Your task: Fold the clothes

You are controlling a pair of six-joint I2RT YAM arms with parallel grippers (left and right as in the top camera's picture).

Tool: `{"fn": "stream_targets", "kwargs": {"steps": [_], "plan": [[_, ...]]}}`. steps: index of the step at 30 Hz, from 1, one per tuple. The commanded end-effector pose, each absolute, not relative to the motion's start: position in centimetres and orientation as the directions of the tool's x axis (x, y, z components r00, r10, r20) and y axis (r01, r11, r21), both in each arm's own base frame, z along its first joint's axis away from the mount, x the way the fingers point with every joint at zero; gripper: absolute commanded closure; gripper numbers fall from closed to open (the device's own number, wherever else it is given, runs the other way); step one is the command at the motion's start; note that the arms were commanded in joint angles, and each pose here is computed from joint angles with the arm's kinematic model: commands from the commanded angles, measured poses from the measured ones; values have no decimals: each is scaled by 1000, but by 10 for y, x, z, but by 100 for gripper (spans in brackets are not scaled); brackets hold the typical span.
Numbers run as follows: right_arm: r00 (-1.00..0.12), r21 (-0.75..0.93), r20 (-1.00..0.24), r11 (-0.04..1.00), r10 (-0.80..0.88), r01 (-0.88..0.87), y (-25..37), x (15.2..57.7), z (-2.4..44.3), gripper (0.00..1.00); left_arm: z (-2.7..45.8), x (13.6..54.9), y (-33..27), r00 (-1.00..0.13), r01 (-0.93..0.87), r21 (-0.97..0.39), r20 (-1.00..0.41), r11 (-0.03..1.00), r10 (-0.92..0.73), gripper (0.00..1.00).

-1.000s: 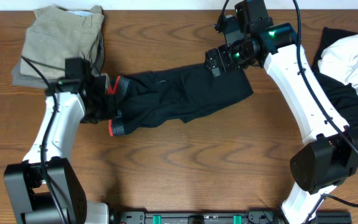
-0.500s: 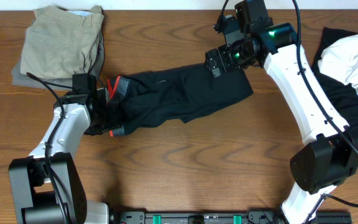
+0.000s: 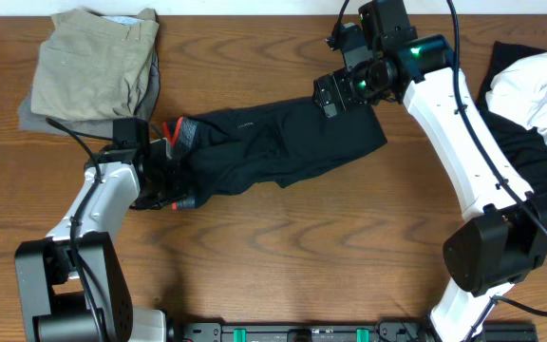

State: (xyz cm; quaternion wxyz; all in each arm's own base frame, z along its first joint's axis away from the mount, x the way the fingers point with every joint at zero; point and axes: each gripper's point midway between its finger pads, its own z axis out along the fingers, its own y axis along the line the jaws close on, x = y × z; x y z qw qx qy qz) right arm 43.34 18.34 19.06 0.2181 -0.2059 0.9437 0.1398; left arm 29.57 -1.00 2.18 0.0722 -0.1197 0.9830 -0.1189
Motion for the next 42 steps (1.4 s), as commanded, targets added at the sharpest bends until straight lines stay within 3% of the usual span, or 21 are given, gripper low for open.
{"fn": "stream_targets", "kwargs": {"steps": [1, 3, 9, 16, 21, 33, 42], "plan": [[-812, 164, -476, 873, -337, -459, 183, 435, 191, 1, 20, 293, -20, -965, -207, -297, -93, 932, -244, 82], [-812, 164, -476, 873, -337, -459, 183, 435, 191, 1, 20, 293, -20, -965, -207, -297, -93, 932, -244, 94], [-813, 164, -475, 873, -337, -459, 183, 435, 191, 1, 37, 306, -18, -958, -189, -303, -153, 934, -244, 94], [-813, 164, -475, 873, -337, -459, 183, 435, 191, 1, 119, 351, 0, -869, -140, -250, -432, 958, -240, 94], [-814, 165, -473, 873, -338, -458, 183, 435, 190, 1, 149, 372, 11, -794, -153, -224, -552, 962, -255, 94], [-816, 166, -468, 874, -339, -457, 183, 435, 188, 1, 125, 410, 31, -755, -207, -157, -602, 966, -260, 94], [-818, 166, -465, 874, -339, -457, 183, 435, 188, 1, 55, 407, 36, -844, -246, -109, -464, 963, -269, 94]]}}
